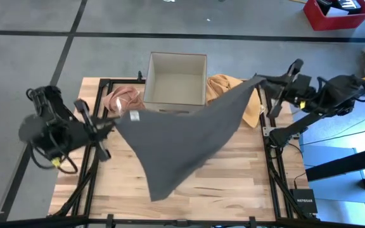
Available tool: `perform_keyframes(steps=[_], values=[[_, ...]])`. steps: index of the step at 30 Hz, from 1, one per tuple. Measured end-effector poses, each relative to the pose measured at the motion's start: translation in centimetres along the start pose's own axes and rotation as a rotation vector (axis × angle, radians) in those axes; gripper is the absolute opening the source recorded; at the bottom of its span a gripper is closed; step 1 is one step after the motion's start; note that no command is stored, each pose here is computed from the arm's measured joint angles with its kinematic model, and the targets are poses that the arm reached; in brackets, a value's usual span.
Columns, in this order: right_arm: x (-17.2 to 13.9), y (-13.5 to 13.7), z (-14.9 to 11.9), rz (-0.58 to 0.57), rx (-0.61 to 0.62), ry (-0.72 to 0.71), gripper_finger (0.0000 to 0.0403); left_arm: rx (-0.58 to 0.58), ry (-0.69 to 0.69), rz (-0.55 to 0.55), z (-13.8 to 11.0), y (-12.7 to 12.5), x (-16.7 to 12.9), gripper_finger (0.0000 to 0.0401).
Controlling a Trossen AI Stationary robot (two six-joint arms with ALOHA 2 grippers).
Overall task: Fold towel
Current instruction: Fold the dark gray towel
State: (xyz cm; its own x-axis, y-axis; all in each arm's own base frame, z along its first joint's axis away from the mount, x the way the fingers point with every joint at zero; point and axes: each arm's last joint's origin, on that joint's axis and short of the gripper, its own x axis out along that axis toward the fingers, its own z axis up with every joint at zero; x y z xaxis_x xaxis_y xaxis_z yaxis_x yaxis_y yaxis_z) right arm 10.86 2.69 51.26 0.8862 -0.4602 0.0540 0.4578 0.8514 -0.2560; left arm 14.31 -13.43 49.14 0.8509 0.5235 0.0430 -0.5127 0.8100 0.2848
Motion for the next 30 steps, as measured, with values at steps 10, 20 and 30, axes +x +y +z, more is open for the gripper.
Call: perform_keyframes(steps=[10,20,30], values=[[-0.1,-0.9,1.4,-0.117,-0.098,-0.066,0.0005,-0.119,-0.241,0.031,2.8,6.8,0.4,0.0005],[0.2,-0.2,0.4,-0.132,-0.163,0.005,0.0004,0.001,-0.218,0.119,2.4,8.6,0.9,0.0005],[0.5,1.0,-1.8,-0.118,-0.14,0.111,0.0004,0.042,-0.128,0.059,1.0,5.2,2.1,0.0005]])
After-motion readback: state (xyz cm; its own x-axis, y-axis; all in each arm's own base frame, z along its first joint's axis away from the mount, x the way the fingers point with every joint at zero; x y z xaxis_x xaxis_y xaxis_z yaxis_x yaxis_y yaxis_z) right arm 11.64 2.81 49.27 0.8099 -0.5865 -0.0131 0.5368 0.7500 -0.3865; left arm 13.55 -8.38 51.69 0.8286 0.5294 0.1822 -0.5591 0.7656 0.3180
